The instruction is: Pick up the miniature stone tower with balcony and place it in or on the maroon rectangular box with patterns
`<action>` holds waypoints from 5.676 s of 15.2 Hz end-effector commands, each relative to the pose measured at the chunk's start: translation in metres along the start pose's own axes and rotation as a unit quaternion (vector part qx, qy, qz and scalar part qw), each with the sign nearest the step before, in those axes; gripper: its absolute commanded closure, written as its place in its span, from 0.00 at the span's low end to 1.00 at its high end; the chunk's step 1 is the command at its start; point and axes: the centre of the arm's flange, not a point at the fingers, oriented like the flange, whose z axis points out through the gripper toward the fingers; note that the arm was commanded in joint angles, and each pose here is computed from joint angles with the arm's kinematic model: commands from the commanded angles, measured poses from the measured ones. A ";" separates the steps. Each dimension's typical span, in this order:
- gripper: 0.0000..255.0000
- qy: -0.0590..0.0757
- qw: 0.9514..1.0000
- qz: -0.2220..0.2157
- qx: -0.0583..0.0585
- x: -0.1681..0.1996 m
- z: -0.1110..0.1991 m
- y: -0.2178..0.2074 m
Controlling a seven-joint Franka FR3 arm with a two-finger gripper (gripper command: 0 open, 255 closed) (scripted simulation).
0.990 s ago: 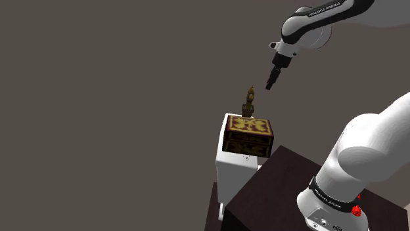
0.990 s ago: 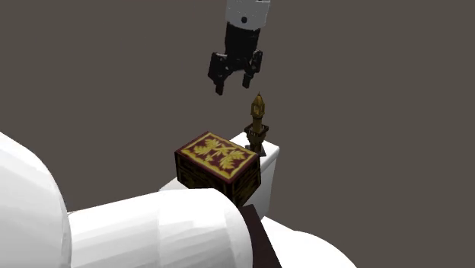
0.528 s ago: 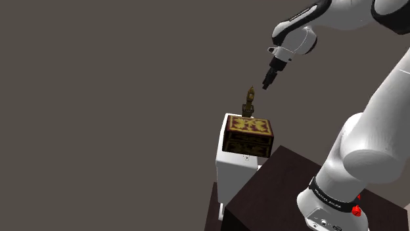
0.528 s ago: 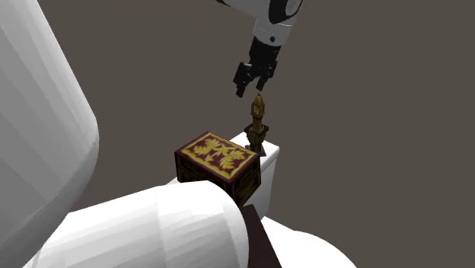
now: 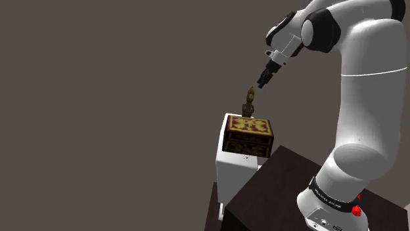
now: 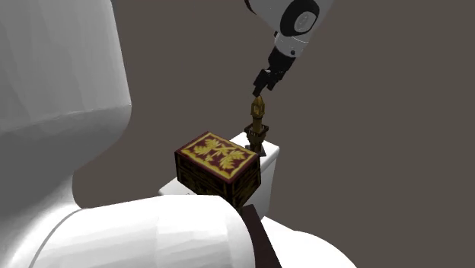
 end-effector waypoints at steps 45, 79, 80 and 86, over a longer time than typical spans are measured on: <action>1.00 0.023 1.000 -0.019 0.009 0.040 -0.027 0.034; 1.00 0.023 1.000 -0.019 0.009 0.112 -0.184 -0.070; 1.00 0.023 1.000 -0.019 0.009 0.115 -0.189 -0.083; 1.00 0.023 1.000 -0.019 0.009 0.128 -0.217 -0.156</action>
